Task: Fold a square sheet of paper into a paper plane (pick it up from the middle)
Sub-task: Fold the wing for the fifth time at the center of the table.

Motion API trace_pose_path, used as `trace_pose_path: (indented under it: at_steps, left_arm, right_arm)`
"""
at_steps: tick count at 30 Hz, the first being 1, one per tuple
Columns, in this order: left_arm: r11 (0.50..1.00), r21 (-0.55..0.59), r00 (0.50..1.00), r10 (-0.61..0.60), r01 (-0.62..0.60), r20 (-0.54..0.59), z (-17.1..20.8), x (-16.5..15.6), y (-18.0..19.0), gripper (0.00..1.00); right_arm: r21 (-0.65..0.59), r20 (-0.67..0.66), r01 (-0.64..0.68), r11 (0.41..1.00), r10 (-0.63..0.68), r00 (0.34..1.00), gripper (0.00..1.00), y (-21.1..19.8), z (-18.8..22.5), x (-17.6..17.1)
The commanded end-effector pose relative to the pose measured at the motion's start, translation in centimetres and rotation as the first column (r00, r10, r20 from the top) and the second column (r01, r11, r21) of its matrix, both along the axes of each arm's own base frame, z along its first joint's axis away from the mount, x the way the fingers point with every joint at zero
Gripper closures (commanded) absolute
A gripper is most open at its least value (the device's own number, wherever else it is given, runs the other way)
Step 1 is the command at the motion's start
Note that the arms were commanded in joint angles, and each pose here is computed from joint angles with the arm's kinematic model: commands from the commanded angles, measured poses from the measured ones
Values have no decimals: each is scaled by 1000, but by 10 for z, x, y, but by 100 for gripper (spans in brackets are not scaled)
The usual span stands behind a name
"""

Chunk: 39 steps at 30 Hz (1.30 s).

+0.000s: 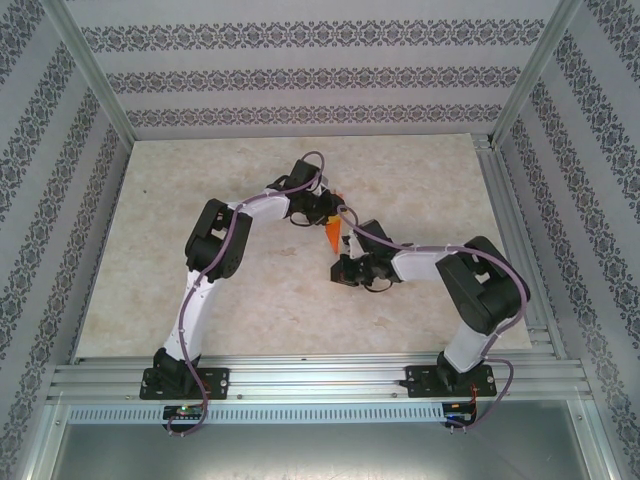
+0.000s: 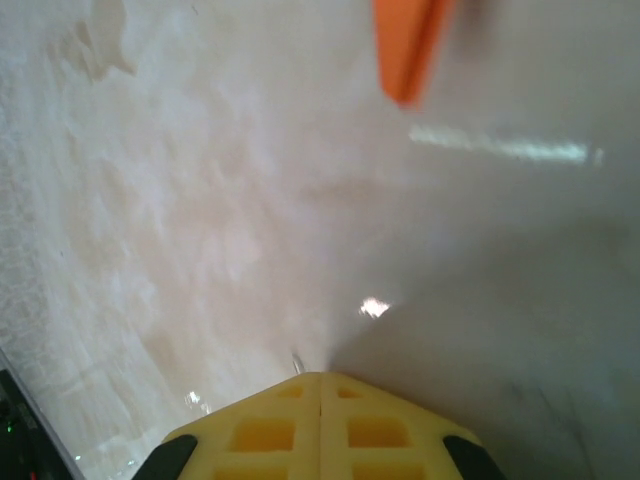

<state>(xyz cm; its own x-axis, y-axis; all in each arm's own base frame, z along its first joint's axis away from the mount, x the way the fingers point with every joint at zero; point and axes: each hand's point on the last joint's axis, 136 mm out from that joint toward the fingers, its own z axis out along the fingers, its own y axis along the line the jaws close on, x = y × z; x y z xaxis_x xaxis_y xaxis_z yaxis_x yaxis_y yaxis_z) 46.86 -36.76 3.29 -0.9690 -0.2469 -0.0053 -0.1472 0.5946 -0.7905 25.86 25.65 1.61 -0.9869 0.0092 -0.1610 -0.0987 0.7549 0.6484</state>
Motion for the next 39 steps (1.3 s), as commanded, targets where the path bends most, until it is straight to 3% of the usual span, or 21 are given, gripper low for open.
trace_pose_path:
  at_steps: [1, 5, 7, 12, 19, 29, 33, 39]
  left_arm:
    - [998, 53, 996, 47, -43, -78, -26, -16, 15, 71]
    - [996, 47, 992, 82, -78, -97, -20, -26, 19, 71]
    - [994, 39, 989, 108, -104, -103, -20, -30, 21, 71]
    - [987, 32, 980, 162, -159, -116, -19, -34, 27, 71]
    - [971, 52, 965, 236, -231, -117, -14, -39, 39, 72]
    - [966, 30, 958, 260, -258, -125, -9, -42, 41, 71]
    - [966, 11, 960, 258, -258, -106, -2, -33, 37, 67]
    - [967, 9, 964, 253, -253, -77, 4, -16, 35, 63]
  right_arm:
    - [25, 17, 63, 998, -64, 998, 100, -17, 26, 6]
    - [69, 96, 162, 984, -169, 981, 100, -30, 49, 35]
    - [79, 114, 207, 975, -215, 970, 95, -33, 52, 48]
    - [211, 97, 224, 951, -249, 964, 94, -3, 60, 73]
    - [169, 60, 219, 961, -232, 971, 95, 17, 35, 88]
    - [39, -37, 190, 981, -189, 981, 96, 12, -11, 73]
    - [-66, -96, 144, 987, -150, 984, 100, -1, -35, 51]
    - [-109, -131, 113, 988, -127, 983, 100, -10, -50, 35]
